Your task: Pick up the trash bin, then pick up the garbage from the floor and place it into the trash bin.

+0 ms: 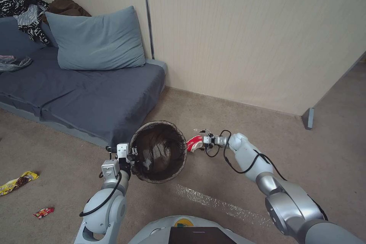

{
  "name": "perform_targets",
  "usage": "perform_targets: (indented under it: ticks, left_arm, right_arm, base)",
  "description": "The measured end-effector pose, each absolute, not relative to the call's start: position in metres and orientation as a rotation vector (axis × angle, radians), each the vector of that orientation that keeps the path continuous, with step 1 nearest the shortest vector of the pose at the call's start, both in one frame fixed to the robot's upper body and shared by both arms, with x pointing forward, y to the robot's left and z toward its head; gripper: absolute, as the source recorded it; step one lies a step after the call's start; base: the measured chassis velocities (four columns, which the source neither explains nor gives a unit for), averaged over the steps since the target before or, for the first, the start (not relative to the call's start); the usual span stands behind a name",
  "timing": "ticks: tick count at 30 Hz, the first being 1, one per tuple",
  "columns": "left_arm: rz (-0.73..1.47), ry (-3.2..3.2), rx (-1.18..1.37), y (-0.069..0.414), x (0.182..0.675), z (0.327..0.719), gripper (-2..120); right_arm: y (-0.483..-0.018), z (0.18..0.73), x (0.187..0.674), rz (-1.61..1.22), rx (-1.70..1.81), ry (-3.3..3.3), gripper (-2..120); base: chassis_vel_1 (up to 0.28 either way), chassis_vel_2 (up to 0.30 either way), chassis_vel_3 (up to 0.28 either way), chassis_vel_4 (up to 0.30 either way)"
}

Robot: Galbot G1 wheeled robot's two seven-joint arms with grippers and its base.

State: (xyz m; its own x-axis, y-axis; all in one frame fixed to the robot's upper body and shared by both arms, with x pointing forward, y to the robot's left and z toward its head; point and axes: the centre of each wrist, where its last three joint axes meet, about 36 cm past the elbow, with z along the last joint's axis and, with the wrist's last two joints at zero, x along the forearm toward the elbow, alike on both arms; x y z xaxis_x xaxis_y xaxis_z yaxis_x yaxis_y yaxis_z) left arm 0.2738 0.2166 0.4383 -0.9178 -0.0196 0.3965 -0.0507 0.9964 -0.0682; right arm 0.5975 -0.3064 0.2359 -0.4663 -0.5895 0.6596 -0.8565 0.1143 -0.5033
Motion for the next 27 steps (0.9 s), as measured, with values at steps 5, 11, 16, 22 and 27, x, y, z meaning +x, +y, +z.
perform_targets:
  ticks: [5, 11, 16, 22, 27]
  left_arm:
    - [0.109, -2.734, 0.052, 0.216, 0.274, 0.439, 2]
    - [0.109, -2.737, 0.054, 0.216, 0.273, 0.440, 2]
    - [0.113, -2.739, 0.056, 0.216, 0.273, 0.440, 2]
    - [0.115, -2.743, 0.055, 0.216, 0.274, 0.441, 2]
    - [0.114, -2.746, 0.055, 0.216, 0.275, 0.441, 2]
  right_arm:
    - [-0.299, 0.231, 0.597, 1.253, 1.435, -2.106, 89]
    - [-0.292, 0.228, 0.597, 1.245, 1.448, -2.102, 70]
    - [-0.287, 0.226, 0.596, 1.239, 1.459, -2.096, 49]
    - [-0.287, 0.224, 0.595, 1.233, 1.458, -2.099, 27]
    - [-0.290, 0.222, 0.592, 1.229, 1.452, -2.100, 14]
  base:
    - [0.000, 0.000, 0.000, 0.000]
    - [0.000, 0.000, 0.000, 0.000]
    - [0.000, 0.000, 0.000, 0.000]
    - [0.000, 0.000, 0.000, 0.000]
    - [0.000, 0.000, 0.000, 0.000]
